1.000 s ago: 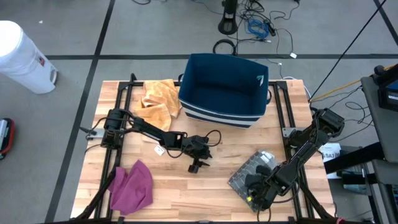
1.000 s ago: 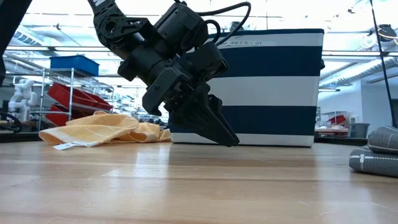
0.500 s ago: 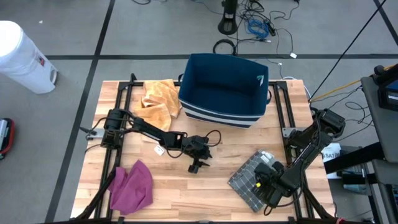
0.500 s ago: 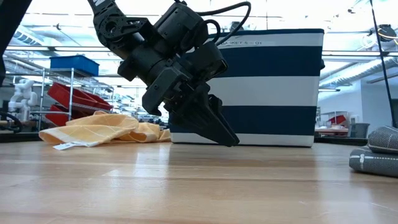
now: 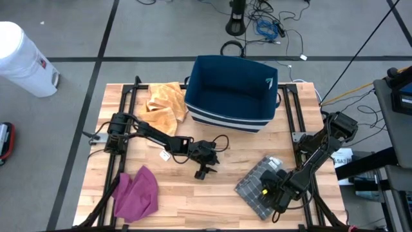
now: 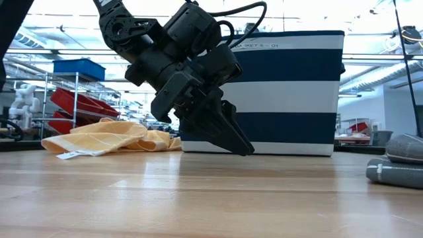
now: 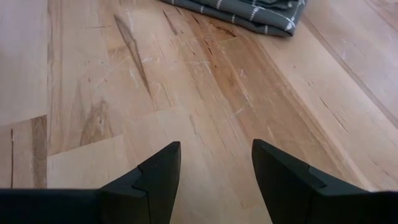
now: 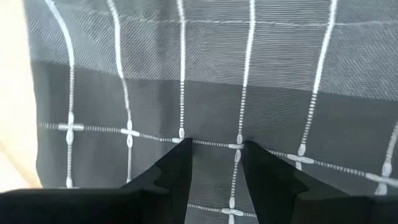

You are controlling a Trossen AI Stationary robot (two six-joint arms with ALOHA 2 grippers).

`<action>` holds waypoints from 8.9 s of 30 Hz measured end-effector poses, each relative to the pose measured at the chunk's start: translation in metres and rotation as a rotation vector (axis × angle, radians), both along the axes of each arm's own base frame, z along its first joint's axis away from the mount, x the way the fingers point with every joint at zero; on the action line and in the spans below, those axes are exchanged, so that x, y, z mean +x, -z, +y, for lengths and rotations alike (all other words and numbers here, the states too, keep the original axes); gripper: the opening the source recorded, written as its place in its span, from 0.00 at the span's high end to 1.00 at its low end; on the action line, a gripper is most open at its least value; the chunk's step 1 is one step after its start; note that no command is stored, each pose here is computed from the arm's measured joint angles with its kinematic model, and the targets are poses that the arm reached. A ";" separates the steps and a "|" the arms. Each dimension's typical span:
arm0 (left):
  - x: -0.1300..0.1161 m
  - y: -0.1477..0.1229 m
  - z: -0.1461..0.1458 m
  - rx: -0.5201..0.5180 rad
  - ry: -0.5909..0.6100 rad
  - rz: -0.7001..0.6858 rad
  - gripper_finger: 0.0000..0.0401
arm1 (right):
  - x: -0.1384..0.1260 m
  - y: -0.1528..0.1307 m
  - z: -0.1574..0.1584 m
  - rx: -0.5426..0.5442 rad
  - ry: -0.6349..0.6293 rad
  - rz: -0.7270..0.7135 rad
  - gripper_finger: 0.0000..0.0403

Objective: Fold towel
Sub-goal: Fold the gray patterned towel, then fold the orange patterned towel

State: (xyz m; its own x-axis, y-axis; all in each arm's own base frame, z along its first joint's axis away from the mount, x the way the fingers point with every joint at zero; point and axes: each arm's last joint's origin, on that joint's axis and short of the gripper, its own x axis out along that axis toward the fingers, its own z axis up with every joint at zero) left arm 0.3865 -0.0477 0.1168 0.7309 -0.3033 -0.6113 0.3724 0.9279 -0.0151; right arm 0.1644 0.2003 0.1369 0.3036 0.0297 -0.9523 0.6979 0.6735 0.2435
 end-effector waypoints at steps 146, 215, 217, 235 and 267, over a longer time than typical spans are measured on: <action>-0.006 0.005 -0.010 -0.008 0.019 0.079 0.49 | 0.061 0.004 -0.072 -0.448 -0.471 0.215 0.68; -0.144 -0.064 0.015 0.350 -0.526 0.479 0.49 | 0.113 -0.041 -0.029 -0.635 -0.585 -0.328 0.68; -0.156 -0.067 0.018 0.335 -0.533 0.450 0.49 | 0.113 -0.041 -0.029 -0.636 -0.585 -0.328 0.68; -0.209 -0.027 0.031 0.125 -0.618 0.359 0.49 | 0.113 -0.042 -0.029 -0.637 -0.579 -0.339 0.68; -0.201 0.005 0.038 0.115 -0.578 0.324 0.97 | 0.116 -0.044 -0.027 -0.624 -0.563 -0.370 0.68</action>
